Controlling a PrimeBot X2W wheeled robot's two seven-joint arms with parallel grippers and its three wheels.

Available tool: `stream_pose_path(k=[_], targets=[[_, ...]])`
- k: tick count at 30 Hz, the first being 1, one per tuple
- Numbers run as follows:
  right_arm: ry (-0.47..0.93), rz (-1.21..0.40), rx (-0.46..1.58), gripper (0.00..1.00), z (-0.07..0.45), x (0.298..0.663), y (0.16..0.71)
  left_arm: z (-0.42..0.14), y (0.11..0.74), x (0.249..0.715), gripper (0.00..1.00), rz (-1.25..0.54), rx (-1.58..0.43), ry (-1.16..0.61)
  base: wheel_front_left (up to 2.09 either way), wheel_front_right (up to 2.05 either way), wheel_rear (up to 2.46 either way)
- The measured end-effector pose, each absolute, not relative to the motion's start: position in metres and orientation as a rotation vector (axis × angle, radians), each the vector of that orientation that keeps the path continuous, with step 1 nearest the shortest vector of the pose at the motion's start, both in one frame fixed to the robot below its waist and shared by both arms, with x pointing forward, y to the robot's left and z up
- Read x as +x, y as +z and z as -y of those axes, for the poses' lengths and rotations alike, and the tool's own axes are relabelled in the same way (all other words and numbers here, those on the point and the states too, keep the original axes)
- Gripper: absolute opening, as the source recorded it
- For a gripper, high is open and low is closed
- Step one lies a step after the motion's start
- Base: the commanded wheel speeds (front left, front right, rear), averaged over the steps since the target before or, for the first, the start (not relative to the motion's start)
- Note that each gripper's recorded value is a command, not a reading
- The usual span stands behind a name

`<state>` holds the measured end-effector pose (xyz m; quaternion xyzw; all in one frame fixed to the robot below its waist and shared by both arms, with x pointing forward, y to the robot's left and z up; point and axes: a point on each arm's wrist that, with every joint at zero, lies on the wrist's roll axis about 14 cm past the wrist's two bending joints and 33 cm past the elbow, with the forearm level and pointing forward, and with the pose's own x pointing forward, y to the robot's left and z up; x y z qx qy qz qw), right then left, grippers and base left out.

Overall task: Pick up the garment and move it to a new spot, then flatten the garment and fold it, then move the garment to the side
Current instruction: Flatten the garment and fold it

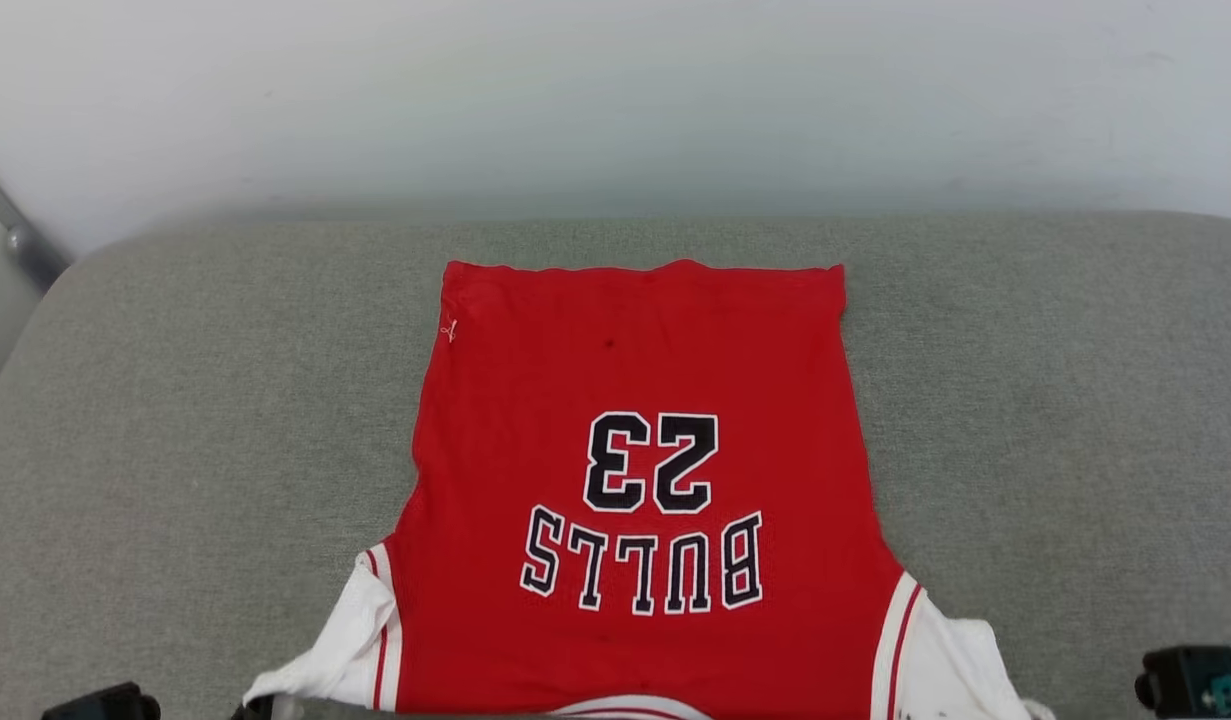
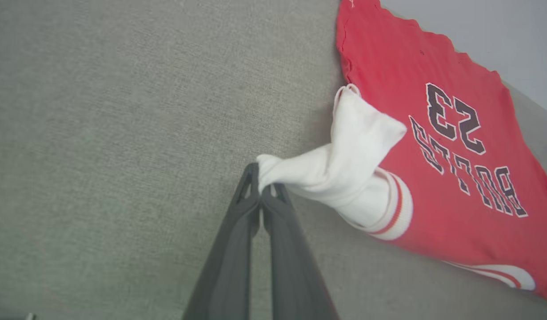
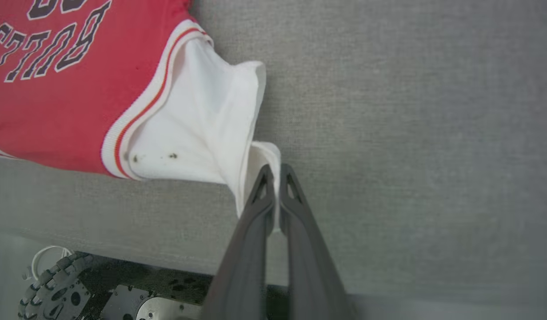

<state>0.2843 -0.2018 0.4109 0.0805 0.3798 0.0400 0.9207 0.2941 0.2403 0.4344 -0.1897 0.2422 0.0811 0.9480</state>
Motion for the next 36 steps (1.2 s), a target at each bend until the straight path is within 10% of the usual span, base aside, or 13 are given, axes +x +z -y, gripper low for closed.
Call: stream_pose_path(k=[4,5,6,23,36], targets=[[0.076,-0.895,0.241,0.01,0.19,0.26,0.388,-0.234,0.423,0.277,0.0,-0.555,-0.402,0.179,0.0,0.0,0.0],[0.075,-0.902,0.244,0.38,0.189,0.26,0.387,-0.232,0.421,0.275,0.0,-0.568,-0.401,0.176,0.0,0.0,0.0],[0.075,-0.903,0.246,1.0,0.189,0.261,0.387,-0.229,0.42,0.276,0.0,-0.571,-0.406,0.175,0.0,0.0,0.0],[0.091,-0.578,0.219,1.0,0.197,0.473,0.462,-0.206,0.433,0.331,0.0,-0.499,-0.414,0.084,0.0,0.0,0.0],[0.183,-0.859,0.169,1.0,0.137,0.592,0.42,-0.204,0.438,0.359,0.0,-0.403,-0.413,0.082,0.0,0.0,0.0]])
